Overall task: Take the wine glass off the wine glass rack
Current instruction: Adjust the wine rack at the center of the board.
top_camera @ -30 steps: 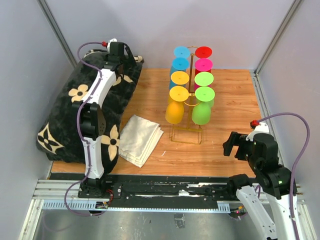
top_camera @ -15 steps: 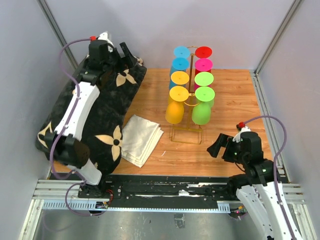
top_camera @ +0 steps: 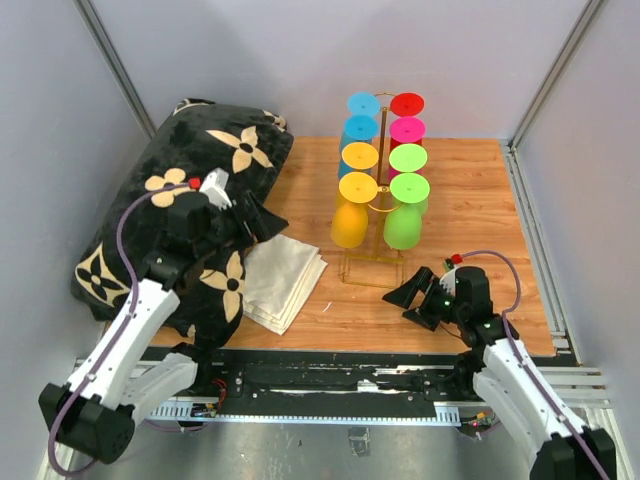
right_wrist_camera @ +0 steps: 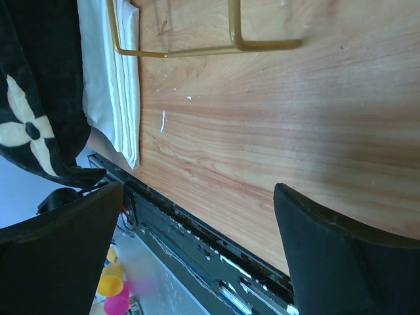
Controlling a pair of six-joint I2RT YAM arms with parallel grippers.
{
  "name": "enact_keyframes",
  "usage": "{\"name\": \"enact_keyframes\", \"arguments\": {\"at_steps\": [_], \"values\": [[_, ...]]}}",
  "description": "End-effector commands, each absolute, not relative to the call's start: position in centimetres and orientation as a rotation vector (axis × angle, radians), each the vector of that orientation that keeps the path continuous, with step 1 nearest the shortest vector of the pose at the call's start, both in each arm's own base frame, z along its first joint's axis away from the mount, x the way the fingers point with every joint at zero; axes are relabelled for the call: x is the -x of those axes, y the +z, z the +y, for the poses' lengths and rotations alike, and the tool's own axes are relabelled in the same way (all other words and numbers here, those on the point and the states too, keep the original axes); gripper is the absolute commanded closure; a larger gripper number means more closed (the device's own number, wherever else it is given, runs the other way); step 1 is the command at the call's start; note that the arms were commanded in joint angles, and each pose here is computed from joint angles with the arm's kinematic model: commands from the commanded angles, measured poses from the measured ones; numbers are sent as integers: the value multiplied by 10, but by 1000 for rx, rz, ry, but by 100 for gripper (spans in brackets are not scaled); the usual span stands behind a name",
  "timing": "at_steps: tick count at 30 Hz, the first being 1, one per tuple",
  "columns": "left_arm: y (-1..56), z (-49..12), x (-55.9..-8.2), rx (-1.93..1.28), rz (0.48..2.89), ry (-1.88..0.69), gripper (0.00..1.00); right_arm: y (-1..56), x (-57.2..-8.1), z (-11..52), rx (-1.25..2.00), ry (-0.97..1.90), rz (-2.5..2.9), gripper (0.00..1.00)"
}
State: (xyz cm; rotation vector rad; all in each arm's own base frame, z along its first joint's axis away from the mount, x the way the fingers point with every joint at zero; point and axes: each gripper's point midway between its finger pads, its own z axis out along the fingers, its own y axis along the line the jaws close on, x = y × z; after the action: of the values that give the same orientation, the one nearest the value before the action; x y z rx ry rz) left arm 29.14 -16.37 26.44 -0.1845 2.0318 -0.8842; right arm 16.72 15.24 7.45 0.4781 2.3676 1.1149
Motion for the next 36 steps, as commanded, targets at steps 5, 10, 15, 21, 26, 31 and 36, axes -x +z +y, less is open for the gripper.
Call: {"name": "enact_keyframes", "arguments": {"at_steps": [5, 10, 15, 21, 26, 31, 36], "values": [[269, -187, -220, 141, 1975, -1129, 3, 88, -208, 167, -464, 1243, 2246, 2], [261, -191, -198, 102, 1988, -1186, 3, 77, -224, 175, -443, 1268, 2290, 2], [255, -206, -184, 18, 2009, -1298, 3, 75, -246, 183, -424, 1301, 2294, 2], [254, -214, -176, -43, 2020, -1344, 3, 67, -270, 187, -405, 1318, 2287, 1], [245, -225, -168, -105, 2067, -1371, 3, 67, -292, 193, -357, 1361, 2257, 1], [233, -240, -162, -135, 2116, -1358, 4, 59, -307, 203, -280, 1437, 2267, 1], [221, -254, -161, -138, 2141, -1328, 5, 54, -320, 209, -239, 1473, 2256, 1]]}}
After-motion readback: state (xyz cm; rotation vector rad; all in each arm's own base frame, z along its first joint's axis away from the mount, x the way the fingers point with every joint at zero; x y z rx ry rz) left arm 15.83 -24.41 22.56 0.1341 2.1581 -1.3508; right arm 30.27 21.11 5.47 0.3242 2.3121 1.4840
